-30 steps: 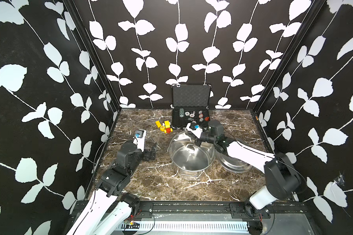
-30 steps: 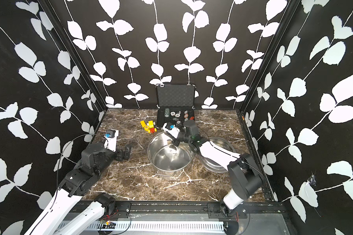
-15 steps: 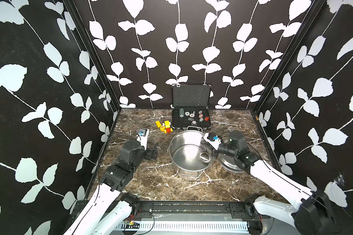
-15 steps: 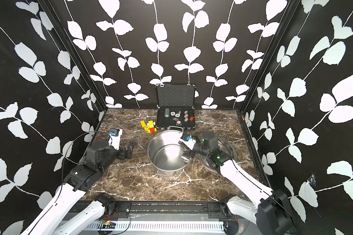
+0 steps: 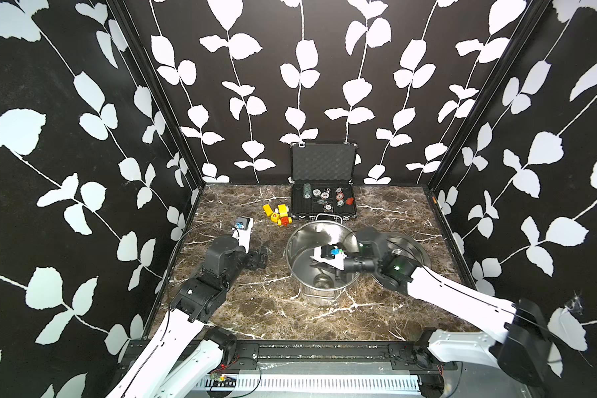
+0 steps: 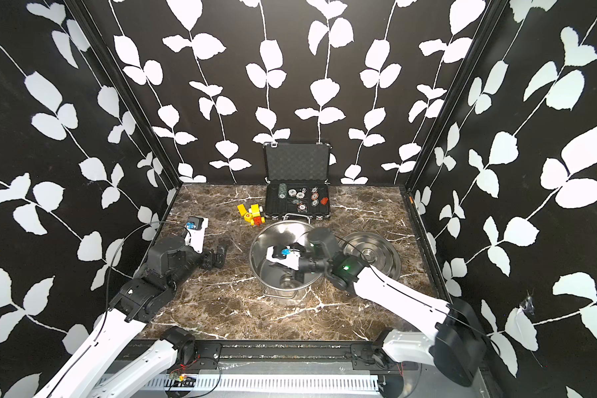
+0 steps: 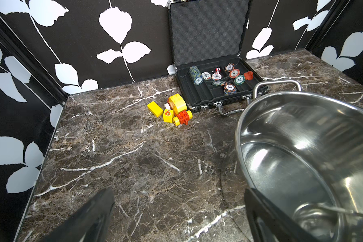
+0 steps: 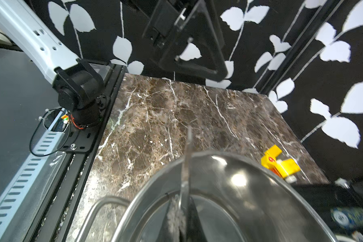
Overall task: Stir the soup with a spoon
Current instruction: Stir the soup in the pan with a stick.
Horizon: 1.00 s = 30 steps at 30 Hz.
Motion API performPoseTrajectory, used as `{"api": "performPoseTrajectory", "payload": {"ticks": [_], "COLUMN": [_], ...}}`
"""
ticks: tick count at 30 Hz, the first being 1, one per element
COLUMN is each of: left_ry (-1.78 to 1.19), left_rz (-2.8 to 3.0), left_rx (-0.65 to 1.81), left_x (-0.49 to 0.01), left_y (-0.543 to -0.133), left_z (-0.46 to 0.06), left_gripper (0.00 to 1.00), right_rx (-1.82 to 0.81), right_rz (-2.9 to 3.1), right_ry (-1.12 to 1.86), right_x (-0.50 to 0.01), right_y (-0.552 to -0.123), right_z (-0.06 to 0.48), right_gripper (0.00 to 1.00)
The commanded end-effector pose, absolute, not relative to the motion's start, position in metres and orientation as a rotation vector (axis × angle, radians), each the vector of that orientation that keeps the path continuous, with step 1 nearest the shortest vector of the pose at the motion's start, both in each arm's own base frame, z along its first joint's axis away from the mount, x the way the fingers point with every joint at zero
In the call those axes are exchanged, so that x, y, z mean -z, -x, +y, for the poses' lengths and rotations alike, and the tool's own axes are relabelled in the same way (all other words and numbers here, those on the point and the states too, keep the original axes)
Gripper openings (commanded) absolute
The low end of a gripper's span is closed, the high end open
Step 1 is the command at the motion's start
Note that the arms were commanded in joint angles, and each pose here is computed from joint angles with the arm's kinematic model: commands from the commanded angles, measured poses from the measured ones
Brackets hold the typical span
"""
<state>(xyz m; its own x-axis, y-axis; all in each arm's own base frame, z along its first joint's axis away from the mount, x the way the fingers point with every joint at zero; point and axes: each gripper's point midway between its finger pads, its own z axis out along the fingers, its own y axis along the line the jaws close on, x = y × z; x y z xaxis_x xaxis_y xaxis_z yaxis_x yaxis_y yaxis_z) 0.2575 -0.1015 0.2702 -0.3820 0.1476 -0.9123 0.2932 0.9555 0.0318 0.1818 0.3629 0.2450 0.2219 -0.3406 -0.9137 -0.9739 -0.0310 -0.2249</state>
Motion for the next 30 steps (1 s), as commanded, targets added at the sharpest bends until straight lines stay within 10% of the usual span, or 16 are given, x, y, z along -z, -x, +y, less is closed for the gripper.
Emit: {"api": "performPoseTrajectory", "payload": {"ticks": [1,12,30], "left_ry": [-0.305,-0.304,-0.308], "left_rz": [1.953,1.945,1.950], "left_rx": [0.166,0.122,0.130], "left_x": [-0.272,-0.277,-0.276], "left_y": [-0.254,-0.245,-0.249], "left_z": [-0.100,-0.089,-0.092], "left_gripper": [0.99,0.99,0.99], "right_rx": [-0.908,-0.846,-0.626], "right_rz": [1.104,1.047,1.373], "right_ry": [1.569,1.538,1.274], "right_x": [-0.274,-0.264,-0.236], "right_y": [-0.177,-0.242,-0.307], "right_z": [0.395,0.438,0.291], "right_gripper": [0.00,0.00,0.00]}}
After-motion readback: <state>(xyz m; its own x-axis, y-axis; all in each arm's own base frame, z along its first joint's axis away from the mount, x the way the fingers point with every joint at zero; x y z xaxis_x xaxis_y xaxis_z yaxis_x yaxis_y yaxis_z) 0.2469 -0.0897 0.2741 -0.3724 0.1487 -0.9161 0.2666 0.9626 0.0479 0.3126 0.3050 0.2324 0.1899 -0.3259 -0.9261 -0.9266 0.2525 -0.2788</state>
